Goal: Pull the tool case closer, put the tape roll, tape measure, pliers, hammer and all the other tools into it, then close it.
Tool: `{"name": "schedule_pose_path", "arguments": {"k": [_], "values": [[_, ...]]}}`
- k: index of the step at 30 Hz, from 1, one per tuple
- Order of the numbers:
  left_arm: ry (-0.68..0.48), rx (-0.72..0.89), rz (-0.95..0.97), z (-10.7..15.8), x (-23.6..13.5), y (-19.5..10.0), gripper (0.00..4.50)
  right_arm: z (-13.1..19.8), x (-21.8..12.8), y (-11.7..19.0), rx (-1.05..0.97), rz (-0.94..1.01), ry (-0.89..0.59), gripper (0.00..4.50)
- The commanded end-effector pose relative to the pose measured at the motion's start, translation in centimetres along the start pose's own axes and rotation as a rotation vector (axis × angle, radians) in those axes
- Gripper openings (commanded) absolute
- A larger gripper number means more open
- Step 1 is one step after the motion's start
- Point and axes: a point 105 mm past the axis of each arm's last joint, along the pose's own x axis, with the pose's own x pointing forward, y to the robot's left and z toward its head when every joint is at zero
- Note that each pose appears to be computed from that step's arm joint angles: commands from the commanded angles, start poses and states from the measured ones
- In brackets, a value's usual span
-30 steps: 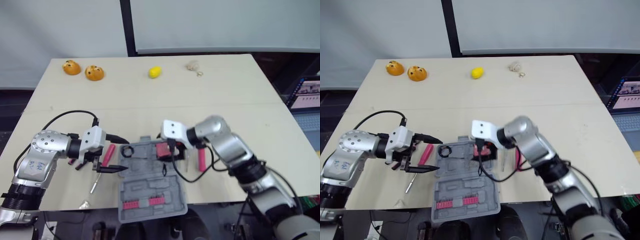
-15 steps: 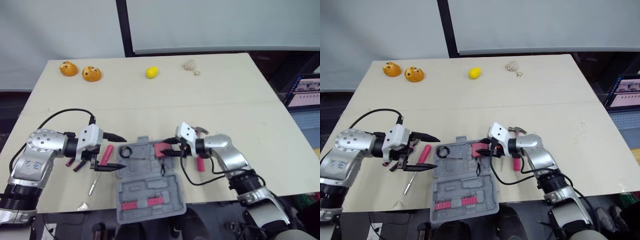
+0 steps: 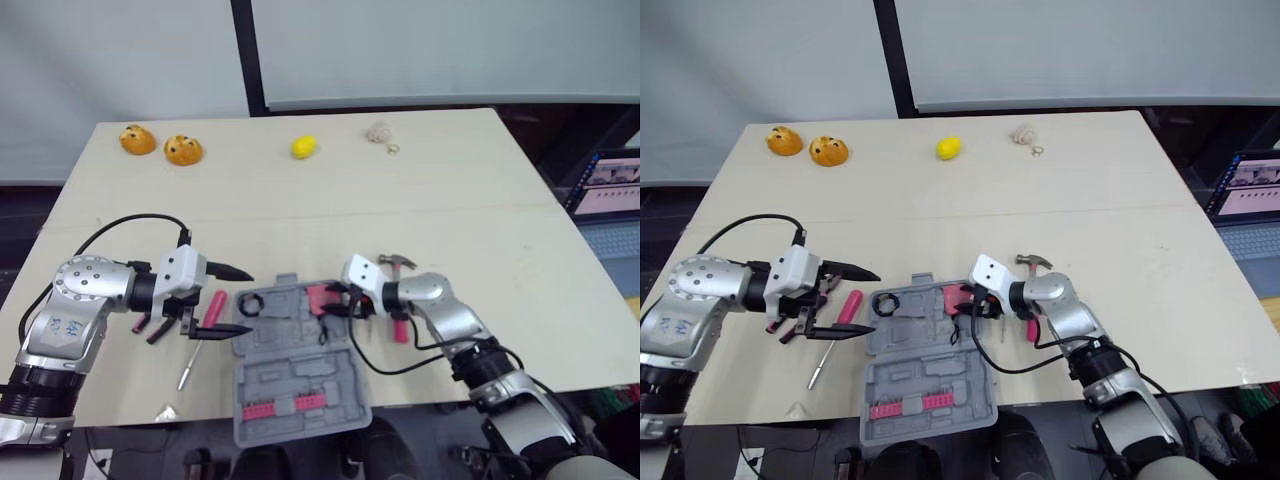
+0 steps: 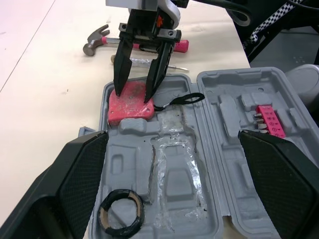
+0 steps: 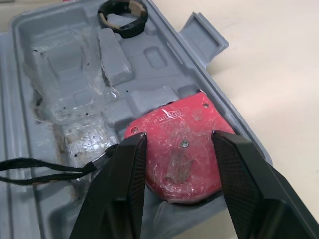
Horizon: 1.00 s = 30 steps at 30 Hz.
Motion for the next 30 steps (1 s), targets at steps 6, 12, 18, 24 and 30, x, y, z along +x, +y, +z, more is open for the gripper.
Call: {"name": "schedule_pose_path", "arguments": {"k": [6,12,18,24,30], "values": [[-0.02,0.034,0.024,0.9,-0.3,0.7,4.5,-5.9,0.1,1.9,0.205,-0.02,0.175,2.21],[-0.059,-0.028,0.059,0.9,-0.4,1.0,4.5,-1.6,-1.3,-0.5,0.113,-0.146,-0.037,2.21],[-0.137,-0.205,0.248,0.0,-2.1,0.8,4.5,6.1,-8.9,-0.5,0.057,-0.141,-0.265,2.21],[-0.136,-0.438,0.475,-2.9,-7.0,-1.4,4.5,3.5,-18.4,0.4,0.11,-0.214,-0.115,3.42],[-0.02,-0.611,0.795,-7.7,-14.8,-5.1,4.5,-3.1,-29.4,0.4,0.213,-0.424,0.143,4.44]]}}
